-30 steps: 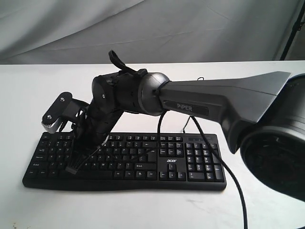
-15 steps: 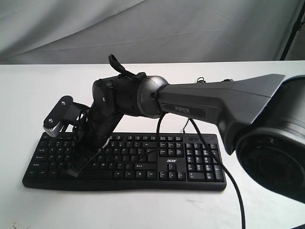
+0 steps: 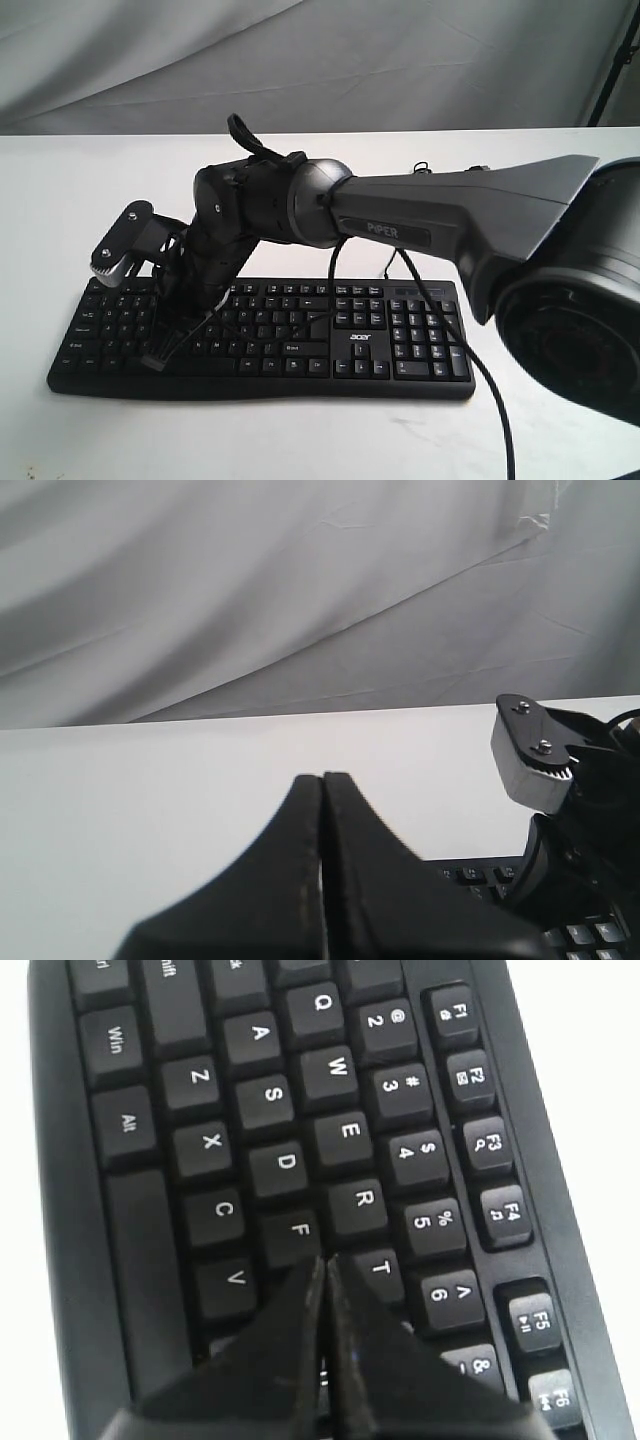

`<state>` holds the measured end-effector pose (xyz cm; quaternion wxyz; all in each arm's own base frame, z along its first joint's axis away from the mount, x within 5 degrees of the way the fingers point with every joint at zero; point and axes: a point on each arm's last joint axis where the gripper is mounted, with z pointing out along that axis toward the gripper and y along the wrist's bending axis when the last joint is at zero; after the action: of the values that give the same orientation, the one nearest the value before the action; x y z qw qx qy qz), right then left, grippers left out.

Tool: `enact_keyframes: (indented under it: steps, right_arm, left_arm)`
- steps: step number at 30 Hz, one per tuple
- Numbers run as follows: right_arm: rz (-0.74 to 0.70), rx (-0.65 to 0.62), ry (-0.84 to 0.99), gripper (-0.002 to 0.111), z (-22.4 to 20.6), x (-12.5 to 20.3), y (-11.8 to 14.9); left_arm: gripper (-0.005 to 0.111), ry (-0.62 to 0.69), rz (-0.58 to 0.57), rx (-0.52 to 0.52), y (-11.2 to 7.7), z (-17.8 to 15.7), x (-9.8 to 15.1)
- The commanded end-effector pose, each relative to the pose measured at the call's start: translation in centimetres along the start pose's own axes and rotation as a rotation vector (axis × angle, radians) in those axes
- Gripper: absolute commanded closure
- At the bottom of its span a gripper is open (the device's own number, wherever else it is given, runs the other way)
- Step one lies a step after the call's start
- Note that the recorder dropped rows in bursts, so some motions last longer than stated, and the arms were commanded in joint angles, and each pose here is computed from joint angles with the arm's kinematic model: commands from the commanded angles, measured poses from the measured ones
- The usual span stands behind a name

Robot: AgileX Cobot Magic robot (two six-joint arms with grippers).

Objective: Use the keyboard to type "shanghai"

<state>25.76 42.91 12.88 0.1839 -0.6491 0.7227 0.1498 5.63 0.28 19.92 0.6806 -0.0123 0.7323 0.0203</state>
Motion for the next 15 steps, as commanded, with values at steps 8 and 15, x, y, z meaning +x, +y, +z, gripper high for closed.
enact_keyframes:
  steps: [8, 15]
  right_arm:
    - [-0.002, -0.006, -0.009, 0.108, -0.1, -0.2, 0.1]
    - [-0.019, 0.018, -0.022, 0.108, -1.4, -0.8, 0.0]
  left_arm:
    - [0.107, -0.006, -0.005, 0.007, 0.0, 0.0, 0.0]
    - [0.107, -0.006, -0.005, 0.007, 0.0, 0.0, 0.0]
